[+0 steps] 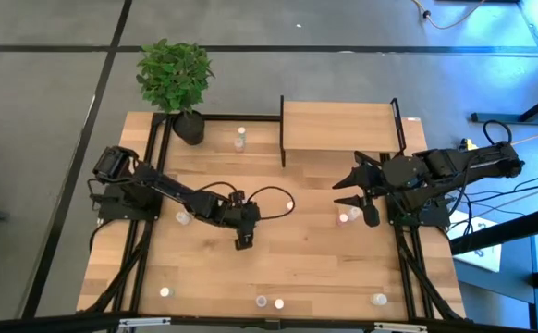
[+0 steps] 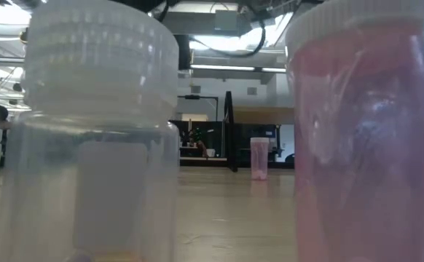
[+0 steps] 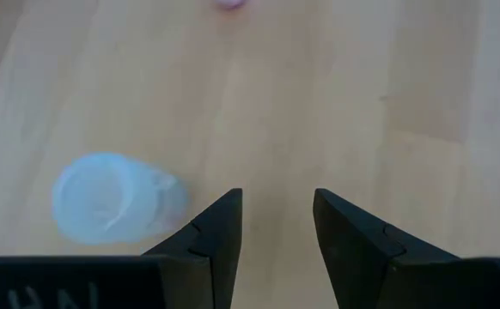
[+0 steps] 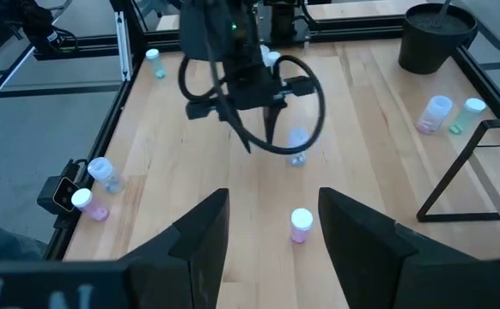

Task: Pick and place medicine bottles onto shelf by color
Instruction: Adjust the middle transparent pill bottle

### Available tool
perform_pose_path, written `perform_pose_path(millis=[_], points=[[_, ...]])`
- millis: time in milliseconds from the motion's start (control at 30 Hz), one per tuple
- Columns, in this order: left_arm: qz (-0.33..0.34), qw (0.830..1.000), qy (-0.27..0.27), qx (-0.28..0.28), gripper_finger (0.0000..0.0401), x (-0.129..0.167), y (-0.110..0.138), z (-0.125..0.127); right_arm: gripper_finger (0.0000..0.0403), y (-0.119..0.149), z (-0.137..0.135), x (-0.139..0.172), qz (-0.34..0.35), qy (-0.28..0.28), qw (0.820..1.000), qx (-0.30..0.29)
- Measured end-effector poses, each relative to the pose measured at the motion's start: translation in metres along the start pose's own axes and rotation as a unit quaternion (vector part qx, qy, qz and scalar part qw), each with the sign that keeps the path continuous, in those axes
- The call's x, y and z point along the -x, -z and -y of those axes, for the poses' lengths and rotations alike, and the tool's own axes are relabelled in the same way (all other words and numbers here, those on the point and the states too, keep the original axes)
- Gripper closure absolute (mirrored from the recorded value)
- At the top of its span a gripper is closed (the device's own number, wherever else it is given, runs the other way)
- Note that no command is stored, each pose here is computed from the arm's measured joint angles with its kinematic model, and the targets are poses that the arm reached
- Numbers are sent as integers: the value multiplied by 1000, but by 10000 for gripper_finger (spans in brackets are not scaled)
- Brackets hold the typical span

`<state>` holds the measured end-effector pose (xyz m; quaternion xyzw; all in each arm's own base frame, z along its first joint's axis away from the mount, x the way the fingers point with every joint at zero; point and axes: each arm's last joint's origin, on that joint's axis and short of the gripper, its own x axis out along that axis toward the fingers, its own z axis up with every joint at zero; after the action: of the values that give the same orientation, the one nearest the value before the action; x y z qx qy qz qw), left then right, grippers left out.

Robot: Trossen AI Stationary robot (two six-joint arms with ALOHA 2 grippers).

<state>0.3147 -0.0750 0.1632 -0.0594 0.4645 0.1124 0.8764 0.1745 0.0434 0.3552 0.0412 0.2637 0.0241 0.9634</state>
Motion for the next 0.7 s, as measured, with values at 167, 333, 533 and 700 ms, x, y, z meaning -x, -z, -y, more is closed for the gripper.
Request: perform_pose_path(millis=[167,333,533,700], points=[[-6,1000,-19,18,262,-6,-1,-15,221,0,0,0,0,0,1000,0],[-10,999,-33,31,262,-10,-2,-27,221,0,0,0,0,0,1000,0],[-16,997,-65,46,262,-15,1,-43,221,0,0,0,0,0,1000,0],[-17,995,-83,57,262,-18,0,-56,221,0,0,0,0,0,1000,0]])
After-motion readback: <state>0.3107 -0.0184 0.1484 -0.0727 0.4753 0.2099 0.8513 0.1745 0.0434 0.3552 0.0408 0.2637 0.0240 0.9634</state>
